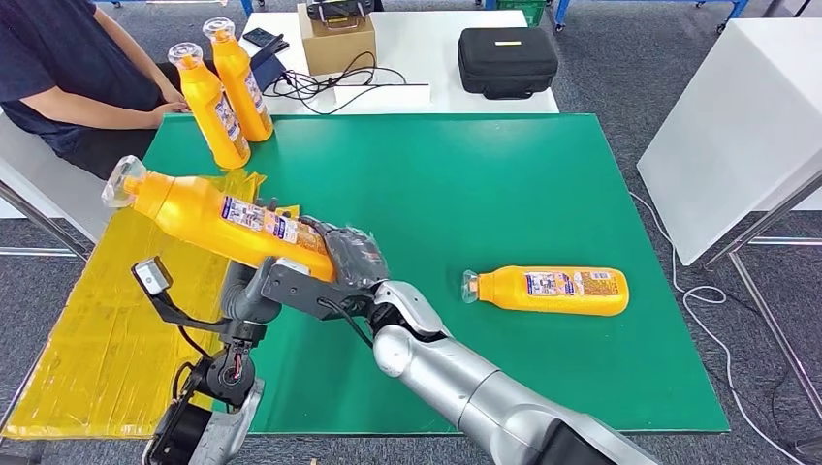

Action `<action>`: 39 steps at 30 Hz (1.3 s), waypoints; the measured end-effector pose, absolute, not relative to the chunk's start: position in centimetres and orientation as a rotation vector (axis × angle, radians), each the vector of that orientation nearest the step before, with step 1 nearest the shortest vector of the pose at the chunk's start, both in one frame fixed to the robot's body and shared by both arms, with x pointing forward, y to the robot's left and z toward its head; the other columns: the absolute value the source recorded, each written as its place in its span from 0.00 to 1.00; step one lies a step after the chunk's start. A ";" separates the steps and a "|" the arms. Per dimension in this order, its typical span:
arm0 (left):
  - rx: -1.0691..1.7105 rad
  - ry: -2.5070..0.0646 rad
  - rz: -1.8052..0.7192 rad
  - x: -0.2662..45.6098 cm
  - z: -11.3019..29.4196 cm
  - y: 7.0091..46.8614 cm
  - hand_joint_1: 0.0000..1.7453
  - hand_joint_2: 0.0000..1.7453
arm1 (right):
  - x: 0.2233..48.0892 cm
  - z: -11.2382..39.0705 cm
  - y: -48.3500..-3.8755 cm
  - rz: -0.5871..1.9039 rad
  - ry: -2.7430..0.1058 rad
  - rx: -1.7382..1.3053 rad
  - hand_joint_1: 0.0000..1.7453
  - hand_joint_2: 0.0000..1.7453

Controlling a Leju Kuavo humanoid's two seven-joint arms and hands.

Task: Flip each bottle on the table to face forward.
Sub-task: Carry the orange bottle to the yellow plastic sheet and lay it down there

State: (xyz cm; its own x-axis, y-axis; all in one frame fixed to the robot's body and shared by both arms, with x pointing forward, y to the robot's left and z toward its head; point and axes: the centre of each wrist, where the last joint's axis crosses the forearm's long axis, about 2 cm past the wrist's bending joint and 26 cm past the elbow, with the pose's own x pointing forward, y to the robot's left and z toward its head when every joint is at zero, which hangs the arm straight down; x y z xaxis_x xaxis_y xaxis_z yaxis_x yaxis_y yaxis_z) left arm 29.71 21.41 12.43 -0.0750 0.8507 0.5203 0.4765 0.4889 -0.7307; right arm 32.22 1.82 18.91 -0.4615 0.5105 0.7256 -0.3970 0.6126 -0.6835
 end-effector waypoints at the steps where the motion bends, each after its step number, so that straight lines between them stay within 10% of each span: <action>1: -1.138 -1.716 0.460 29.8 12.5 21.4 0.00 1.00 | 32.2 18.9 1.8 1.058 -1.762 -0.097 1.00 1.00; 37: -1.065 -1.660 0.528 29.3 10.8 21.6 0.00 1.00 | 29.7 15.9 2.4 1.263 -1.664 -0.069 1.00 1.00; 39: -1.065 -1.660 0.529 29.3 10.8 21.6 0.50 1.00 | 29.7 15.8 2.4 1.263 -1.663 -0.068 1.00 1.00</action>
State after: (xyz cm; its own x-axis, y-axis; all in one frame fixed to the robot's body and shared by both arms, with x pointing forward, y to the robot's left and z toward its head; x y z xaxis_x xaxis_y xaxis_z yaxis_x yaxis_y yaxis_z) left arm 29.34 21.63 10.76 -0.0584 0.8471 0.5282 0.3854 0.5072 -0.7708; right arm 29.71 2.37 15.84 -0.4943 0.5638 0.6617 -0.4860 0.4519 -0.7481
